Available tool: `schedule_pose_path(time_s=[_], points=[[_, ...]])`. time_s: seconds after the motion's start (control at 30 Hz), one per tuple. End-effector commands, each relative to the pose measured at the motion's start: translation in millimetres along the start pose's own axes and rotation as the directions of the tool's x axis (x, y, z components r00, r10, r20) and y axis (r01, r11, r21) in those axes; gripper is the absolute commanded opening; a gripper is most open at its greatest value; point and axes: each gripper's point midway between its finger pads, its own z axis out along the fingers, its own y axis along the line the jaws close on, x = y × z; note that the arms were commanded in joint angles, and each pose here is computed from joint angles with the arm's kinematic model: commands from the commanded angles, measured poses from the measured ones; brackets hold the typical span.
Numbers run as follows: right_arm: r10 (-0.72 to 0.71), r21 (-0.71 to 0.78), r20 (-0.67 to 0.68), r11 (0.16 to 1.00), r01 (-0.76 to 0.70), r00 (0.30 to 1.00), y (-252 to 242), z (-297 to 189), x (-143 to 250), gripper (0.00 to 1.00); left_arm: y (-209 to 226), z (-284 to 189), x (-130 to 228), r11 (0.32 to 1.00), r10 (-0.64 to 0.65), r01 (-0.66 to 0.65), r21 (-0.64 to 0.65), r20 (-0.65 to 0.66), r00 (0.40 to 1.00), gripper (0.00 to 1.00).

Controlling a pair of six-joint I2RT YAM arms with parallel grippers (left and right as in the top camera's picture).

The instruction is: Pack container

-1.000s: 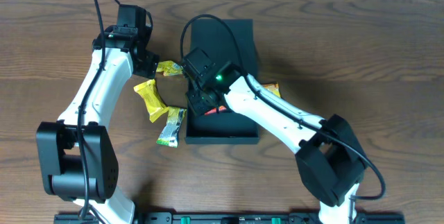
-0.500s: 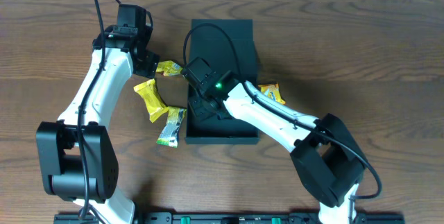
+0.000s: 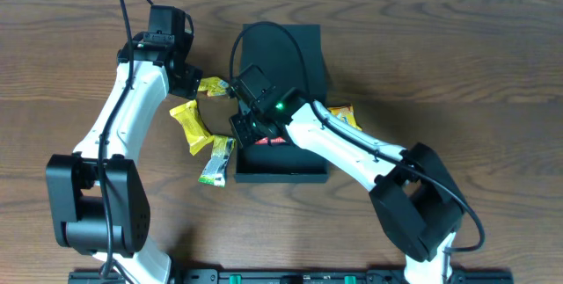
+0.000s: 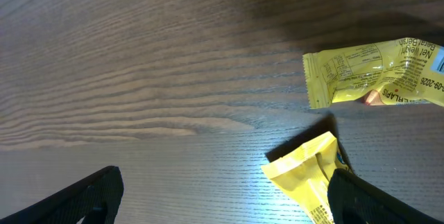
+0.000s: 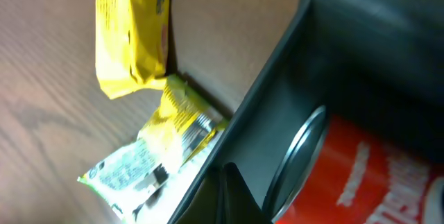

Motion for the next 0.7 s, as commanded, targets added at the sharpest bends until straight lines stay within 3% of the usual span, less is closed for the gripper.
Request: schedule_pose_path(time_s=[0.0, 0.67], points=[[0.012, 0.049, 0.006, 0.999, -0.012, 1.000, -7.9, 6.1, 0.8, 0.02, 2.6, -1.7, -7.2, 1.000, 0.006, -0.006, -0.006, 0.013, 1.000, 0.95], [0.024, 0.314, 0.045, 0.949, -0.037, 0.999, -58.9, -1.6, -0.8, 0.02, 2.7, -1.7, -8.2, 1.000, 0.005, -0.005, -0.007, 0.017, 1.000, 0.95]])
